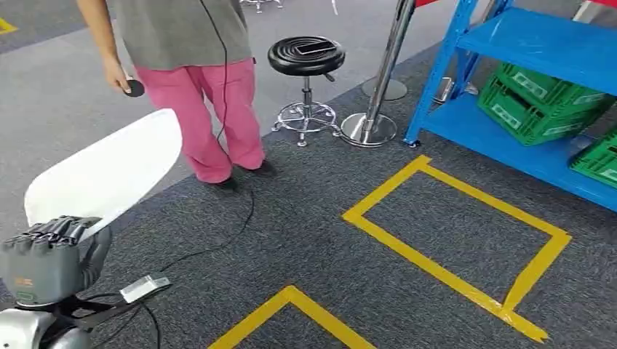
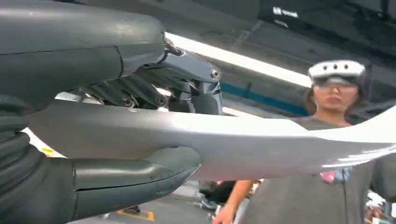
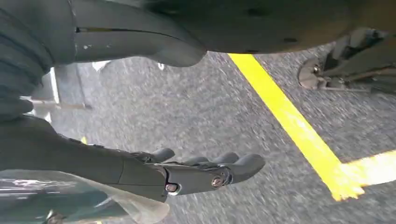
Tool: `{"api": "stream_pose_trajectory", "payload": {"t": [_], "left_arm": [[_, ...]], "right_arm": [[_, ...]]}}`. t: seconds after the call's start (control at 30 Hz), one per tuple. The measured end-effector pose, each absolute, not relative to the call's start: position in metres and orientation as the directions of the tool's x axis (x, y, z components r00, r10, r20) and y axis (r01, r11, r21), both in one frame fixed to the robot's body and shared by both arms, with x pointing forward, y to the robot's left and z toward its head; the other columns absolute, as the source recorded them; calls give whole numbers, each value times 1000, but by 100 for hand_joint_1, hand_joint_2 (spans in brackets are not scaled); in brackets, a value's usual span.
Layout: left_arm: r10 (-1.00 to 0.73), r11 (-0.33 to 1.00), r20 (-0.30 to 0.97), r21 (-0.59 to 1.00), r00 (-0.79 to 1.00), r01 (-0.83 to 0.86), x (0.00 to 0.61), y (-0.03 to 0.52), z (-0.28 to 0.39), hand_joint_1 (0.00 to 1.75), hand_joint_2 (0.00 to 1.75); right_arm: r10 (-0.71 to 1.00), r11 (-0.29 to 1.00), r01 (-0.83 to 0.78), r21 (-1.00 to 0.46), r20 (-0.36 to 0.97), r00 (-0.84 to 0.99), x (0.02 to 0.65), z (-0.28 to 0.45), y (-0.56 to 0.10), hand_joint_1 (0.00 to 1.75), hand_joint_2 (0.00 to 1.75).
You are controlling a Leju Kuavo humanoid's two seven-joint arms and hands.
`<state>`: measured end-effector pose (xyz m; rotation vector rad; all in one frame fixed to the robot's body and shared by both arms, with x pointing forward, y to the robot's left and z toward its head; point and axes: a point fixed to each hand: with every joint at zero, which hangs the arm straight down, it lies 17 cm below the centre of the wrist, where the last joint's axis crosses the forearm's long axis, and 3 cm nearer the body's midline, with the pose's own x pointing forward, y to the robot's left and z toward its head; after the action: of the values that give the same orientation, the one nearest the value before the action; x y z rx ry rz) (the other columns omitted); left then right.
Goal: Take the parts from the cabinet and place them on the table.
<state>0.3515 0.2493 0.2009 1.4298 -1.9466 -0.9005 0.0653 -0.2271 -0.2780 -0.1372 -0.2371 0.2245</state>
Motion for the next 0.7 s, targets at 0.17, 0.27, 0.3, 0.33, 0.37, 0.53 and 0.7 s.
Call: {"api": "stream_pose_trajectory", "payload": {"t": [0.17, 0.27, 0.3, 0.33, 0.37, 0.53, 0.7], "left_arm": [[-962, 227, 81, 767, -260, -600, 352, 254, 205, 175, 175], [-962, 234, 91, 760, -257, -607, 352, 257, 207, 175, 175], [-963, 236, 96, 756, -254, -610, 352, 258, 208, 175, 175], [-962, 243, 103, 750, -255, -615, 353, 258, 210, 175, 175], [-961, 250, 111, 746, -255, -618, 353, 258, 211, 175, 175], [-960, 270, 152, 724, -234, -635, 352, 269, 214, 175, 175], [-959, 282, 181, 713, -220, -643, 353, 272, 214, 175, 175]], "right_arm": [[237, 965, -205, -163, 208, 949, 59, -279, -228, 0, 175], [237, 965, -205, -164, 209, 949, 60, -279, -228, 0, 175], [236, 965, -204, -164, 209, 949, 60, -279, -228, 0, 175], [235, 965, -202, -165, 210, 949, 60, -279, -229, 0, 175], [235, 965, -202, -167, 209, 949, 60, -279, -230, 0, 175], [233, 965, -198, -171, 217, 948, 65, -278, -231, 0, 175], [234, 965, -200, -170, 212, 949, 60, -279, -231, 0, 175]]}}
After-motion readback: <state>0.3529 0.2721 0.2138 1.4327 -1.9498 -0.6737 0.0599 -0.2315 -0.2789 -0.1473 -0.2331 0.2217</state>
